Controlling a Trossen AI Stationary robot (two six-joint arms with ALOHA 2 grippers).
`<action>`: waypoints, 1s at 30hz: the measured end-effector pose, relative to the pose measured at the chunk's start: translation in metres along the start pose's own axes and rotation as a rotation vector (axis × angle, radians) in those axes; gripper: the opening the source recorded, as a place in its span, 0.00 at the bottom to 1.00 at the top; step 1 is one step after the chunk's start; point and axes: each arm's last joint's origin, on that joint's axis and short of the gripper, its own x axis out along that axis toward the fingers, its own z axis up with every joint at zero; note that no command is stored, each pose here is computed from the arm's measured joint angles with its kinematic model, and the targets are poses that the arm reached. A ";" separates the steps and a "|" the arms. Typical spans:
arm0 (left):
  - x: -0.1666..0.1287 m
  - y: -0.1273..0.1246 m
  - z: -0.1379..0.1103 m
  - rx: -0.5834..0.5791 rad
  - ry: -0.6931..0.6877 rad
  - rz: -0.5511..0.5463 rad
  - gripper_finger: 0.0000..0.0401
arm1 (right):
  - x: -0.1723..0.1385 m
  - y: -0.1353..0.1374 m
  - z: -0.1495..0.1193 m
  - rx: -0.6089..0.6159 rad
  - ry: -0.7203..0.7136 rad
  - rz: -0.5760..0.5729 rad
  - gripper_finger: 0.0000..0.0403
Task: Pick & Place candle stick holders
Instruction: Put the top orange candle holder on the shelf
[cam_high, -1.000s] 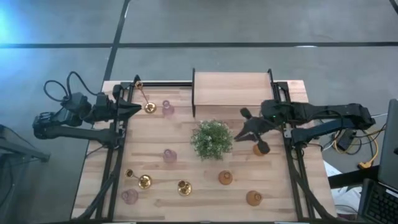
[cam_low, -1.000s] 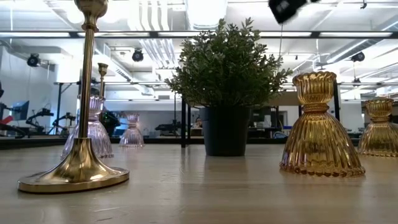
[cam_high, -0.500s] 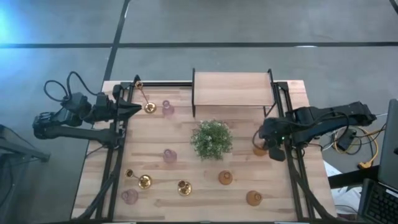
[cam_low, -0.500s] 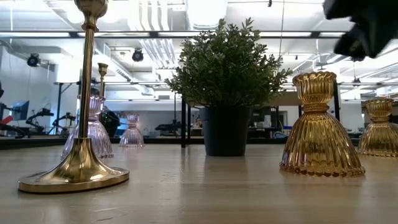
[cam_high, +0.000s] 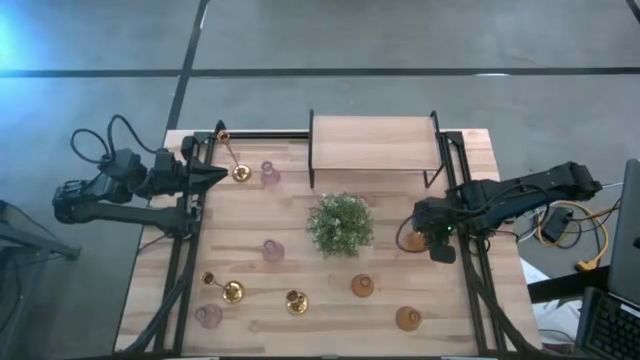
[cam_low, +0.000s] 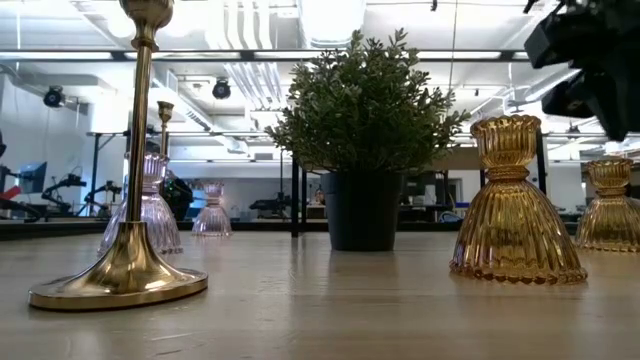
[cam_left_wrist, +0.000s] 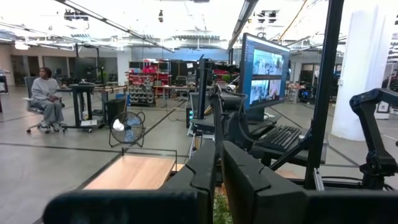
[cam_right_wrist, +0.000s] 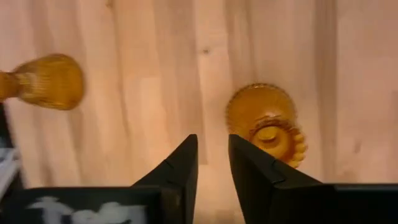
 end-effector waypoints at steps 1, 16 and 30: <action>0.000 0.000 0.000 0.000 0.000 0.000 0.08 | 0.002 0.000 0.001 -0.006 0.007 -0.012 0.25; 0.000 0.000 0.000 0.000 0.000 0.000 0.08 | 0.012 -0.001 0.006 -0.012 0.068 -0.050 0.33; 0.000 0.000 0.000 0.000 0.000 0.000 0.08 | 0.031 -0.009 -0.001 -0.012 0.104 -0.126 0.32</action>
